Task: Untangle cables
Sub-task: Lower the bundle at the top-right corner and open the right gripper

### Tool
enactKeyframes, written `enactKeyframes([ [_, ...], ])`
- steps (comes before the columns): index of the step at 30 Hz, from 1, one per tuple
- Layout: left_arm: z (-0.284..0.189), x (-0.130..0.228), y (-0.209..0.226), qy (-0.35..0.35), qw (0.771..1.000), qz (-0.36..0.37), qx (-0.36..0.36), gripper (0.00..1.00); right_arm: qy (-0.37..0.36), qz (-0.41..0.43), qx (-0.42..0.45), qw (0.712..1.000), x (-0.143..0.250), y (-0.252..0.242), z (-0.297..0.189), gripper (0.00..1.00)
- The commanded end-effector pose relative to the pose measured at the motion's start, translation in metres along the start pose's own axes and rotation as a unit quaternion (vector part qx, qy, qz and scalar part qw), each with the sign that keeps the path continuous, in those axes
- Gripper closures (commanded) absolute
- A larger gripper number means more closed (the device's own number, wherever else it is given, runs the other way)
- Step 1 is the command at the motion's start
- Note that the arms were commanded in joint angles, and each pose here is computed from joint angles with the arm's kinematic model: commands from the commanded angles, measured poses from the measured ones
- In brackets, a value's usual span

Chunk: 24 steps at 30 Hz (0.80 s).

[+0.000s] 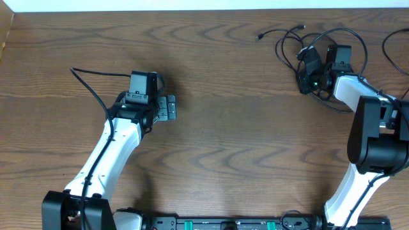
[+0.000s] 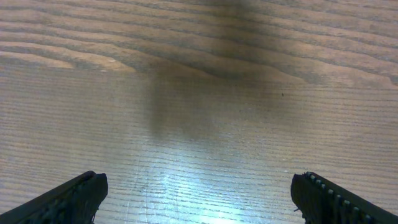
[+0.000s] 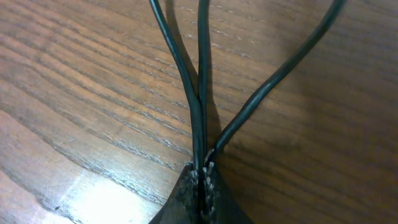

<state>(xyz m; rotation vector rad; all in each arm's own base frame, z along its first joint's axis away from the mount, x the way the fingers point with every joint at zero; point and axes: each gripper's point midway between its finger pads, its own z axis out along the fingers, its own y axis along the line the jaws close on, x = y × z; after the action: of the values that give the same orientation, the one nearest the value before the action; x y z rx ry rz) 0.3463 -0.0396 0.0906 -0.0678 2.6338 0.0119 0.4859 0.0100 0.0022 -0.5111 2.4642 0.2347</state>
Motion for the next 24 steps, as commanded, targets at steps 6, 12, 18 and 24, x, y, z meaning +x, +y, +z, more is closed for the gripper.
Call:
enactKeyframes([
  [6,-0.001,-0.003,0.004,-0.004,1.0,0.006,-0.009,0.01,0.031,0.085,0.008,0.996,0.027,0.001,0.022,0.99],
  [12,-0.001,-0.003,0.004,-0.004,1.0,0.006,-0.009,0.01,0.005,0.14,0.075,0.987,0.032,-0.029,0.048,0.99],
  [18,-0.001,-0.003,0.004,-0.004,1.0,0.006,-0.009,0.01,0.017,0.243,0.13,0.961,0.071,-0.067,0.072,0.99],
  [24,-0.001,-0.003,0.004,-0.004,1.0,0.006,-0.009,0.01,0.032,0.352,0.154,0.923,0.115,-0.103,0.066,0.99],
])
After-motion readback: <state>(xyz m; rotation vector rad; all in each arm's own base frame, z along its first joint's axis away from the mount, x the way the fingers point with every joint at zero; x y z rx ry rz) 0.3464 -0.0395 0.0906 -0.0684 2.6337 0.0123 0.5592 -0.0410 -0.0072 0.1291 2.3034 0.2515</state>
